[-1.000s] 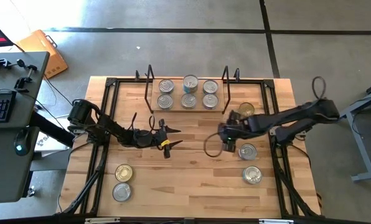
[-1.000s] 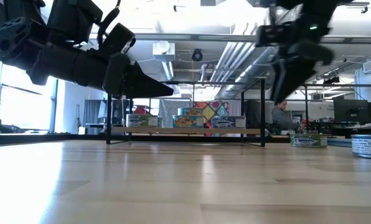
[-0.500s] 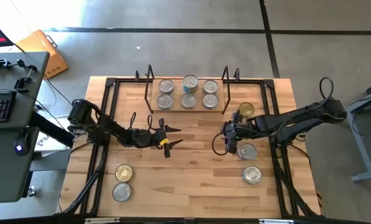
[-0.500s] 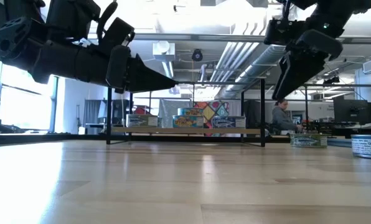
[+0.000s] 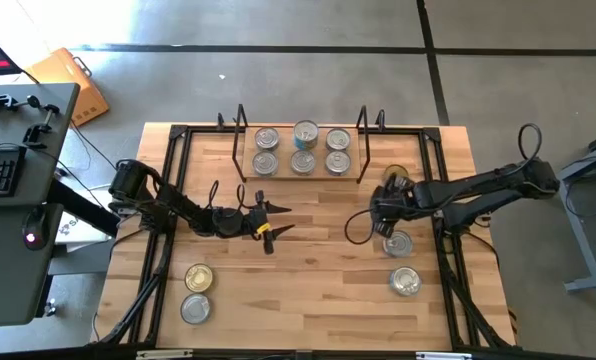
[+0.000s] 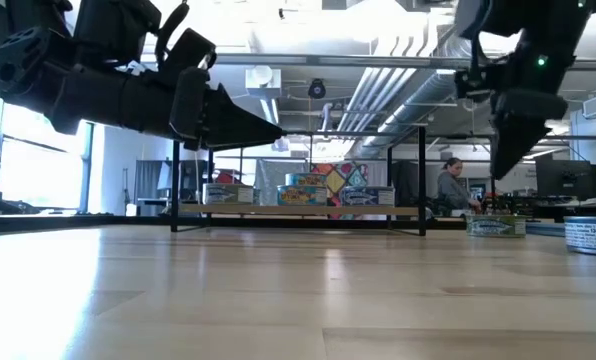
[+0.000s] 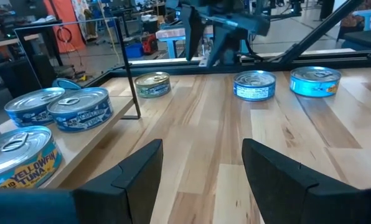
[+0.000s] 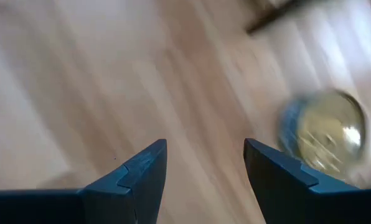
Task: Stack canned seafood by type on shelf
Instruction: Stack the blue tuna can on top of the blue tuna can on the shelf
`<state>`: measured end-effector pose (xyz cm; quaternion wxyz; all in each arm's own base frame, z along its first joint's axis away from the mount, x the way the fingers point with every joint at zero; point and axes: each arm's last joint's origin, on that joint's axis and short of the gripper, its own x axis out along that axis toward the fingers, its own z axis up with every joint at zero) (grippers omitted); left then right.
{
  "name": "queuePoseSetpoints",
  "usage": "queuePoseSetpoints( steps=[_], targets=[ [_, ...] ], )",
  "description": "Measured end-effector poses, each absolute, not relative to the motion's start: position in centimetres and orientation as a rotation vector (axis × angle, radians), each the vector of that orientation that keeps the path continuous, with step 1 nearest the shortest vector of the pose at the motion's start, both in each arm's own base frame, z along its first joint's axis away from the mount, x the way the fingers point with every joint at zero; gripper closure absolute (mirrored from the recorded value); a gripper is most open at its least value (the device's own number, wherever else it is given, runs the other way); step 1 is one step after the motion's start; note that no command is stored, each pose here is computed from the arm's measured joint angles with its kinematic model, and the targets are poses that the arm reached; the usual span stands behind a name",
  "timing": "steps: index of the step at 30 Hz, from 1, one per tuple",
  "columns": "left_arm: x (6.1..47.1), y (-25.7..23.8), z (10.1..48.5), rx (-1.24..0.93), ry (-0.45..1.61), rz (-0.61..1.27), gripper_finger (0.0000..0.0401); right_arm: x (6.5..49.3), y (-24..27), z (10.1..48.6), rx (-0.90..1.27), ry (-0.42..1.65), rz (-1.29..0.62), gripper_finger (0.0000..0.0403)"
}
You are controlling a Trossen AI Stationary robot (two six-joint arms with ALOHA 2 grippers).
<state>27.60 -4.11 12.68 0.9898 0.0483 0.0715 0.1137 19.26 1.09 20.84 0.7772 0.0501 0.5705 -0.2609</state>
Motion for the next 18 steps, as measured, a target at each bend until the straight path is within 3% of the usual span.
queuePoseSetpoints(
  steps=[4,11,18],
  targets=[
    [27.6,-4.2,12.7,0.077,0.143,0.227,0.019,18.5,0.8,20.7,0.127,1.316,-0.581,0.0198],
    [27.5,-4.6,12.6,0.062,0.147,0.213,0.019,18.4,3.5,20.6,0.316,1.384,-0.362,0.0199],
    [27.5,-4.5,12.6,0.057,0.145,0.214,0.019,17.1,6.5,19.9,0.443,1.419,-0.416,0.0209]
  ],
)
